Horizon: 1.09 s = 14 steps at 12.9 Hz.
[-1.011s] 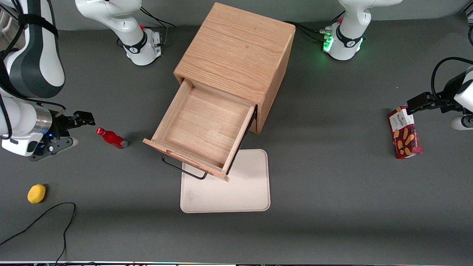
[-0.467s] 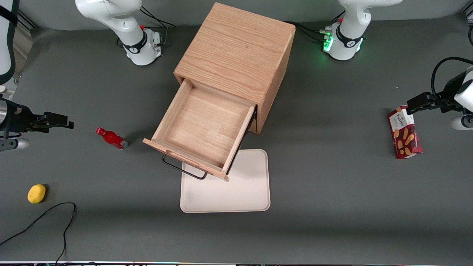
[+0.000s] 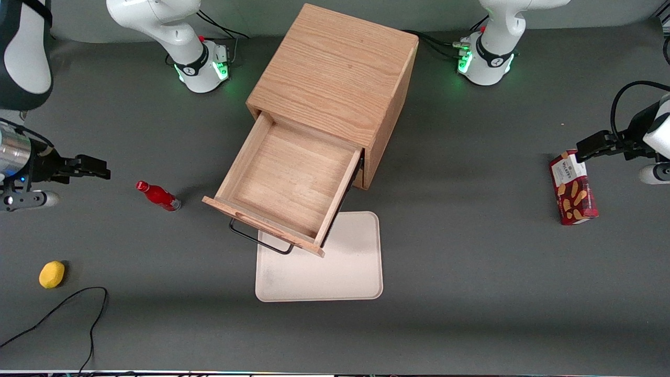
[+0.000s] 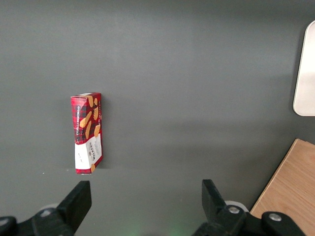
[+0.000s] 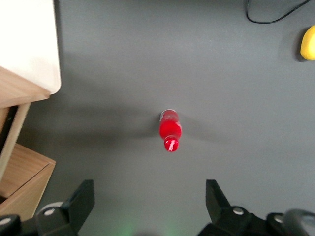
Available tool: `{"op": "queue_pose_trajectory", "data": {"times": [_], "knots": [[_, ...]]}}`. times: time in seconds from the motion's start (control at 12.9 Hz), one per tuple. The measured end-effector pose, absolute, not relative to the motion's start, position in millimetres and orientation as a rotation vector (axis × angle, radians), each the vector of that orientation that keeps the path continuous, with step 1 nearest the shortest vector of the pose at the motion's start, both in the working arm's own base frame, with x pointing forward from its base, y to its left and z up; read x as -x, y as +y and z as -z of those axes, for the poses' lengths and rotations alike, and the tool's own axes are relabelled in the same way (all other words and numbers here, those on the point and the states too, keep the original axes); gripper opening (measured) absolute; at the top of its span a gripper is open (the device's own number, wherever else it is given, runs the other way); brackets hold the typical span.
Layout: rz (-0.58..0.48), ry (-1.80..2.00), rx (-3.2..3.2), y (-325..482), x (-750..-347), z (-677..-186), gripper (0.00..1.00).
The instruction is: Open upper drawer
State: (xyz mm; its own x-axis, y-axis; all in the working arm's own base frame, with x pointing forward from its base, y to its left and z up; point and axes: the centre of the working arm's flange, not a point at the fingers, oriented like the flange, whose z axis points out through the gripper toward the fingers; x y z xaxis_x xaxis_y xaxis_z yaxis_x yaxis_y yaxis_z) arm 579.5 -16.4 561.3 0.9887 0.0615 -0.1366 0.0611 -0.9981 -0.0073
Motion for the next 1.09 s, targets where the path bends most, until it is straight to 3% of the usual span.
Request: {"op": "queue_pose_trajectory", "data": {"times": [0.47, 0.78, 1.09], "knots": [[-0.184, -0.079, 3.092, -19, -535, -584, 0.99], [-0.157, -0.012, 3.108, 14, -541, -592, 1.0], [-0.218, -0.03, 3.102, 12, -558, -598, 1.0]]}}
